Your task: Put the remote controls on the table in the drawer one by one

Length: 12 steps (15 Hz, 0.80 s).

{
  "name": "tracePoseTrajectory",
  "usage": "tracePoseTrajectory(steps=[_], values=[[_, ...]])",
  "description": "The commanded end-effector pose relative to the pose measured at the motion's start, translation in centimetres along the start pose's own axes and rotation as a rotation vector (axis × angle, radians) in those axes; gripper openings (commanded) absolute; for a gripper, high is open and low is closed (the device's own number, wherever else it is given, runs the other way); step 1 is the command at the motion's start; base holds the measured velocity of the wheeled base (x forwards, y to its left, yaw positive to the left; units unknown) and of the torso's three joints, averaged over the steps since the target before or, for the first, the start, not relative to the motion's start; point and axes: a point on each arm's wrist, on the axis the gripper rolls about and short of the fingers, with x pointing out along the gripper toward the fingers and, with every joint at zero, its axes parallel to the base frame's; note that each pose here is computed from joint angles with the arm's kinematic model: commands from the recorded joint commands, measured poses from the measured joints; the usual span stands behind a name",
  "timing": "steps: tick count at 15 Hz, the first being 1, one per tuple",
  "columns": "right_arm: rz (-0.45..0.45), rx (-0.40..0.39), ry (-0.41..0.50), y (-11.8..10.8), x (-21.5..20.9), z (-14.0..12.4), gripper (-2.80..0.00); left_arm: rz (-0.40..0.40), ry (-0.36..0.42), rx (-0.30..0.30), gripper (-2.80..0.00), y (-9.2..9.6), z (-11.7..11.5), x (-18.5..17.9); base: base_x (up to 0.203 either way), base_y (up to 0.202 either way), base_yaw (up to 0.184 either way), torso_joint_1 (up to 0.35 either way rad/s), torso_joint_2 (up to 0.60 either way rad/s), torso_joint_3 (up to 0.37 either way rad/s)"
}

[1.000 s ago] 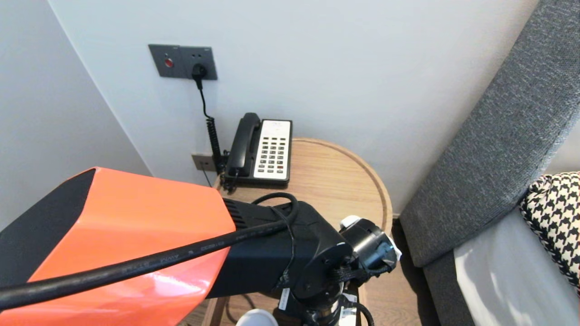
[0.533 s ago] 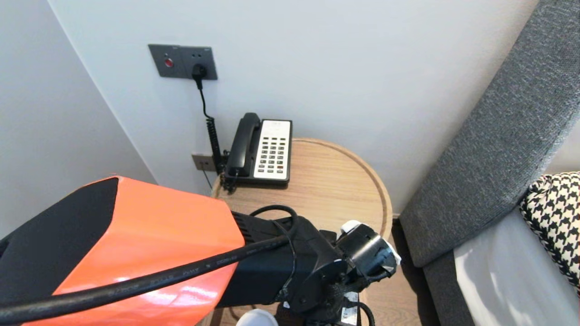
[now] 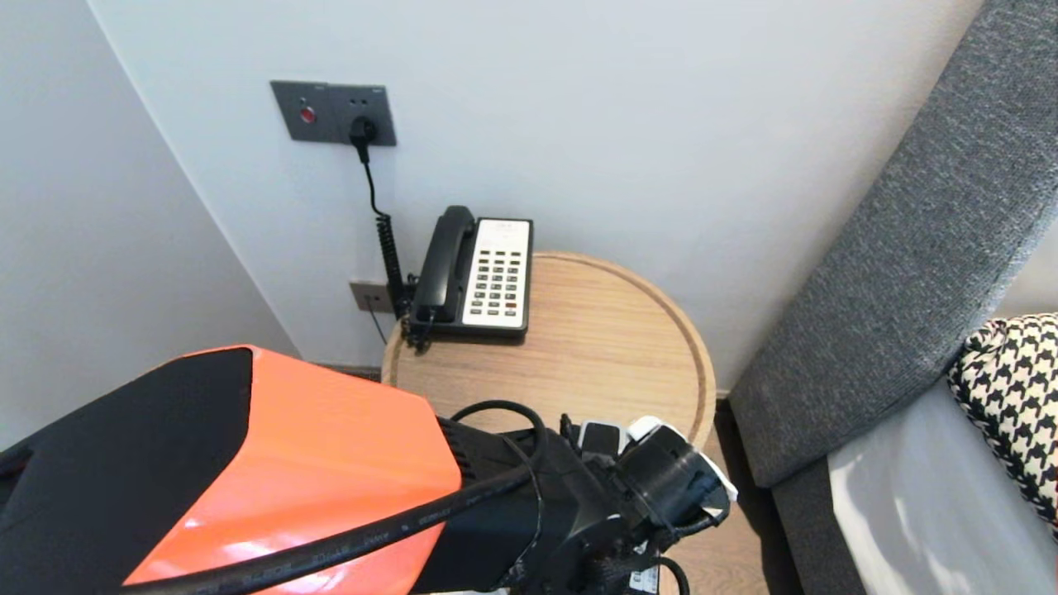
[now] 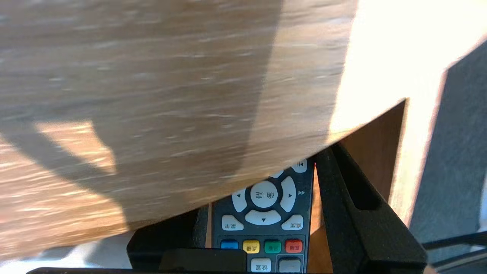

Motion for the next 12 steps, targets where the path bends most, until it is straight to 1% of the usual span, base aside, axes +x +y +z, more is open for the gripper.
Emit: tracePoseTrajectory(steps=[1, 6, 8, 10, 12], values=[[0.0, 0.0, 0.025, 0.0, 0.2, -0.7, -2.8, 0.006, -0.005, 0.0, -2.8, 0.2, -0.4, -0.1, 0.0, 0.0, 0.0, 0.0, 0.0, 0.0], [0.0, 0.0, 0.024, 0.0, 0.2, -0.7, -2.8, -0.01, -0.027, -0.002, -2.8, 0.4, -0.7, 0.8, 0.0, 0.0, 0.0, 0.0, 0.0, 0.0], [0.0, 0.0, 0.025, 0.0, 0.2, -0.7, -2.8, -0.023, -0.047, -0.009, -2.8, 0.4, -0.4, 1.2, 0.0, 0.0, 0.0, 0.0, 0.0, 0.0], [0.0, 0.0, 0.025, 0.0, 0.2, -0.7, -2.8, -0.031, -0.061, 0.007, -2.8, 0.3, -0.2, 1.4, 0.0, 0.0, 0.0, 0.0, 0.0, 0.0], [0.001, 0.0, 0.025, 0.0, 0.2, -0.7, -2.8, -0.028, -0.06, 0.007, -2.8, 0.5, -0.3, 1.6, 0.0, 0.0, 0.0, 0.0, 0.0, 0.0]])
